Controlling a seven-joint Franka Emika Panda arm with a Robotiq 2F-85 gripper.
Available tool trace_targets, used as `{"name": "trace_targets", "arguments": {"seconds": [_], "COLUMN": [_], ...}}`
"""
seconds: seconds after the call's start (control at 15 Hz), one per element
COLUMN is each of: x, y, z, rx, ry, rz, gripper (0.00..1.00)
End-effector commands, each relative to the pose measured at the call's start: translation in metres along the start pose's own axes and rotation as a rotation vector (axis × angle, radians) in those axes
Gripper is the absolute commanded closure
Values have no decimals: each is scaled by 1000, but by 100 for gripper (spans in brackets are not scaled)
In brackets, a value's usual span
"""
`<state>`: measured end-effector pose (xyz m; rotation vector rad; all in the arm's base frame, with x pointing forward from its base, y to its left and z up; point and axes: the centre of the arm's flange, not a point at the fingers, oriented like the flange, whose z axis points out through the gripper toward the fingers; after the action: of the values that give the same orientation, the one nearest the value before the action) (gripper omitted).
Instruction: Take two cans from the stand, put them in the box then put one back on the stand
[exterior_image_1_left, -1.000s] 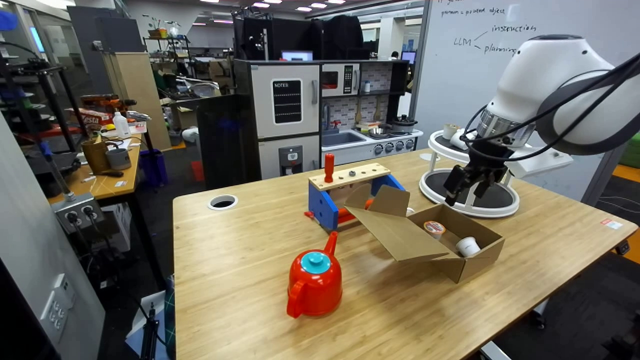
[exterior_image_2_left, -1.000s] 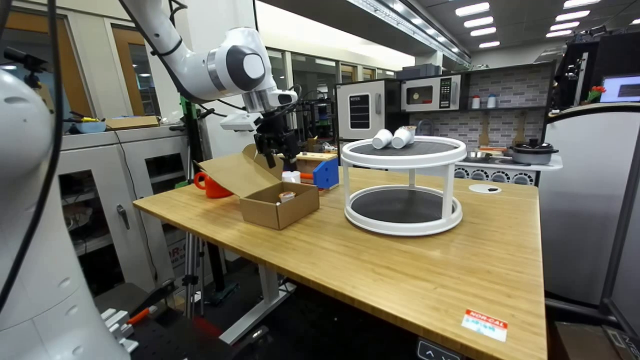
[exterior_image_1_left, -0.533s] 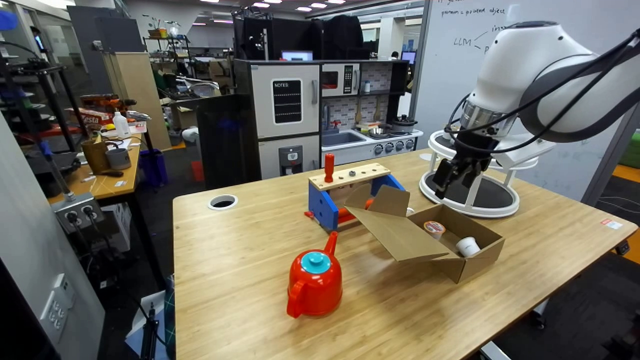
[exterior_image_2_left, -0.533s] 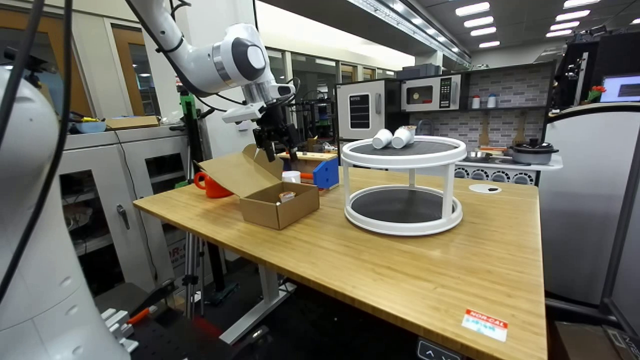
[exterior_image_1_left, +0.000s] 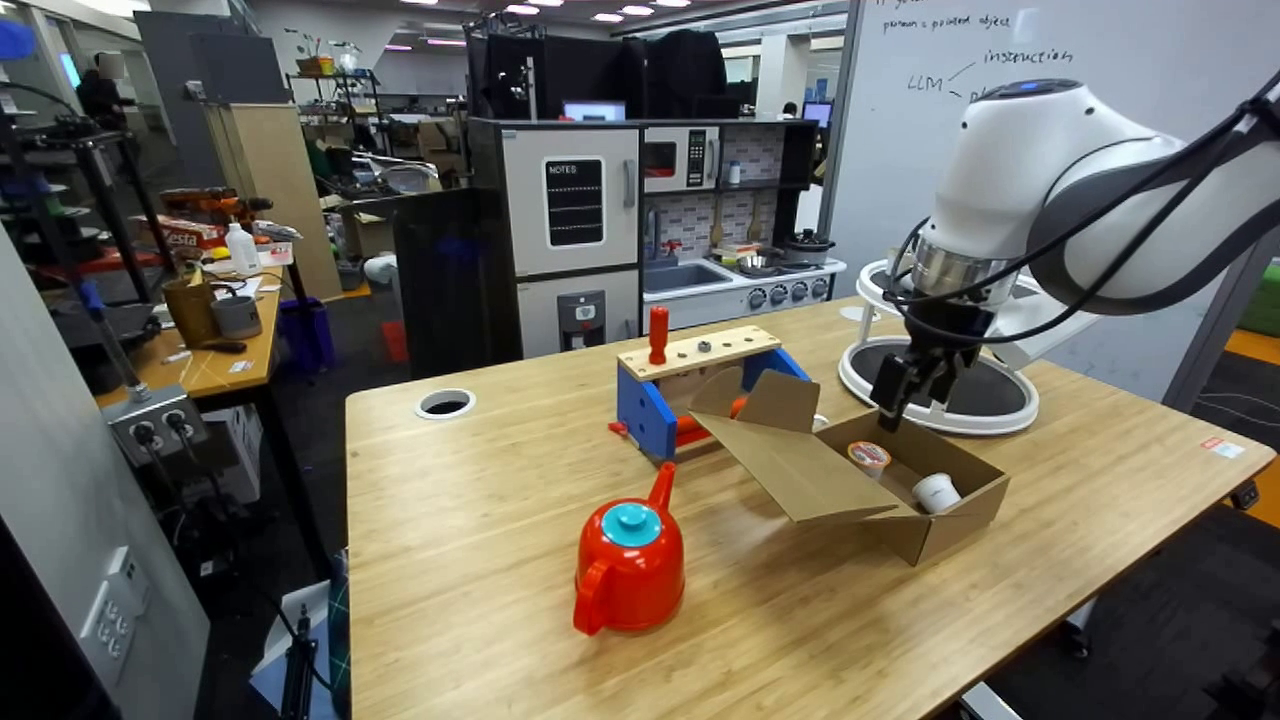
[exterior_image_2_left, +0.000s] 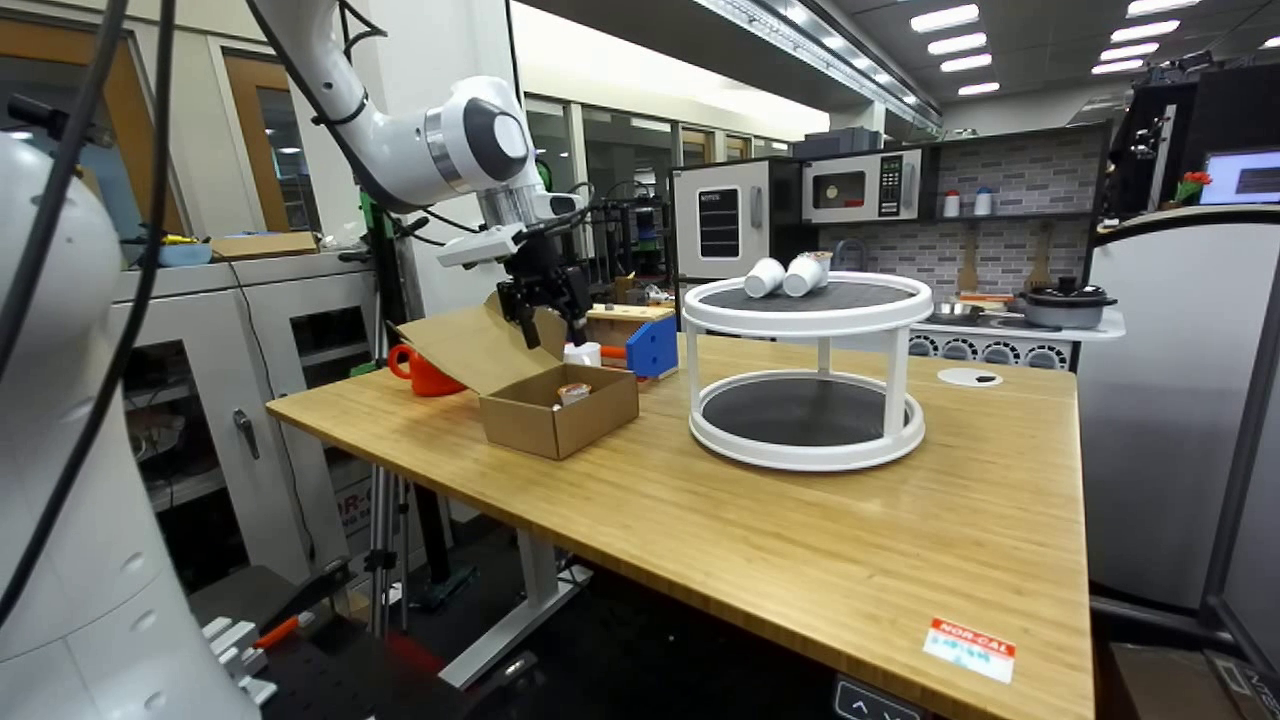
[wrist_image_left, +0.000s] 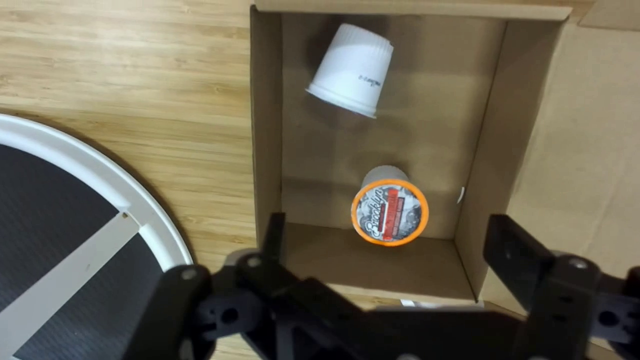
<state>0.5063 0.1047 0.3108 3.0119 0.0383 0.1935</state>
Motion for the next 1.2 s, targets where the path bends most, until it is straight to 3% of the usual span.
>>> {"name": "trace_targets", "arguments": {"seconds": [0.0, 0.67, 1.13], "x": [5, 10, 36], "y": [-4, -15, 3], "z": [1, 15, 29], "rx": [8, 110, 86], "ry": [-33, -62, -56], "rz": [-22, -127, -128], "gripper": [0, 0, 0]}}
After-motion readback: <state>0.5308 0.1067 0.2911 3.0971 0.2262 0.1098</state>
